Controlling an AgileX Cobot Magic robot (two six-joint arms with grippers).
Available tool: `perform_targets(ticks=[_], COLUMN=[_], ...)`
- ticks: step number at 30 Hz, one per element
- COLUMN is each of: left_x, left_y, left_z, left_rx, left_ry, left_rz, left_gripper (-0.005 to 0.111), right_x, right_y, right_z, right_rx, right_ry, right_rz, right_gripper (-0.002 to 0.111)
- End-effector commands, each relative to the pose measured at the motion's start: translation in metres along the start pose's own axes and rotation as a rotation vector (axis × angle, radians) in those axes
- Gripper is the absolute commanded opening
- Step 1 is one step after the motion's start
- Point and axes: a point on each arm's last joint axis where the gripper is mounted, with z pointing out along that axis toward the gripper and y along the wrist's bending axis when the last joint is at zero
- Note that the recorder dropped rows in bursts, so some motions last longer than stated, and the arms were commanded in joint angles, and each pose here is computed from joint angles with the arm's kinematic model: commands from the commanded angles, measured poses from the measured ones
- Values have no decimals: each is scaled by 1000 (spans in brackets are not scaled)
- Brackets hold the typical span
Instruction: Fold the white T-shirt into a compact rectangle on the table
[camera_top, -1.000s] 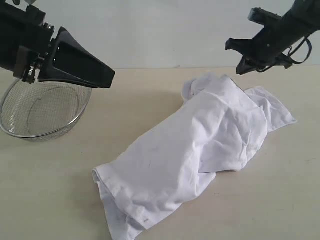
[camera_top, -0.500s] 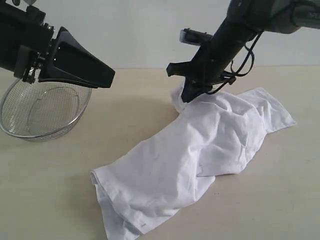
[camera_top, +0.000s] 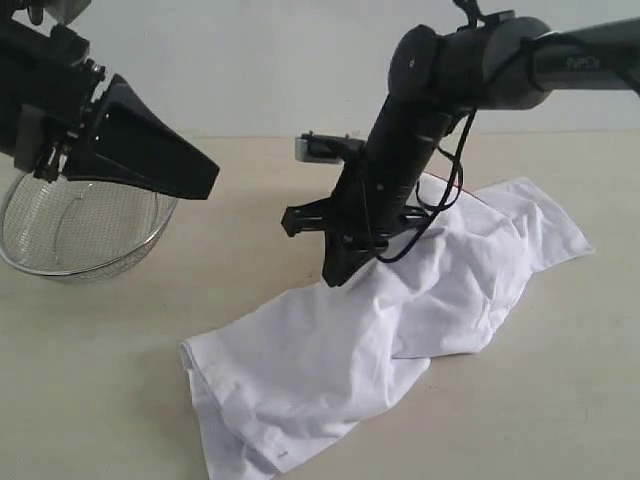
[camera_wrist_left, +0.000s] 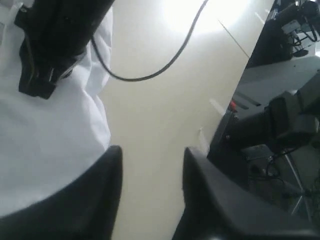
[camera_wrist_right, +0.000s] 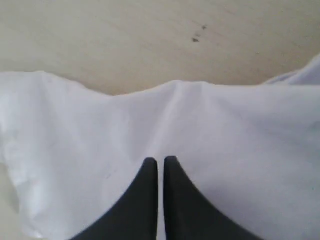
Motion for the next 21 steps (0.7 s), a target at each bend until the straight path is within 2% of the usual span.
perform_targets(ticks=[1,3,8,11,15,16,21], left_x=[5,6,10,16,27,31,47], left_y=[2,4,6,7,10,10,2], left_z=[0,-1,0,0,-2,-3,-12], left_rx=[-50,-76,-90,-105,-178,-201,-267], left_ry=[64,82,112,134,187,202,230], left_rz=[-18,-34,-51,-70,-113,-127,-155], left_gripper=[17,11,10,10,10,10,10], right_x=[14,28,74,103,129,134,142], right_y=[27,34,46,58,83,90,110], right_z=[-46,-61,-67,-54,-31,-24,4], right_rx=[2,12,-40,-65,-46,-43,-18], right_ry=[-119,-180,-247,-237,-239,-237,-261], right_rz=[-59,-60,-22,-61,-190,-219,-287], right_gripper=[0,0,3,22,55,58,58])
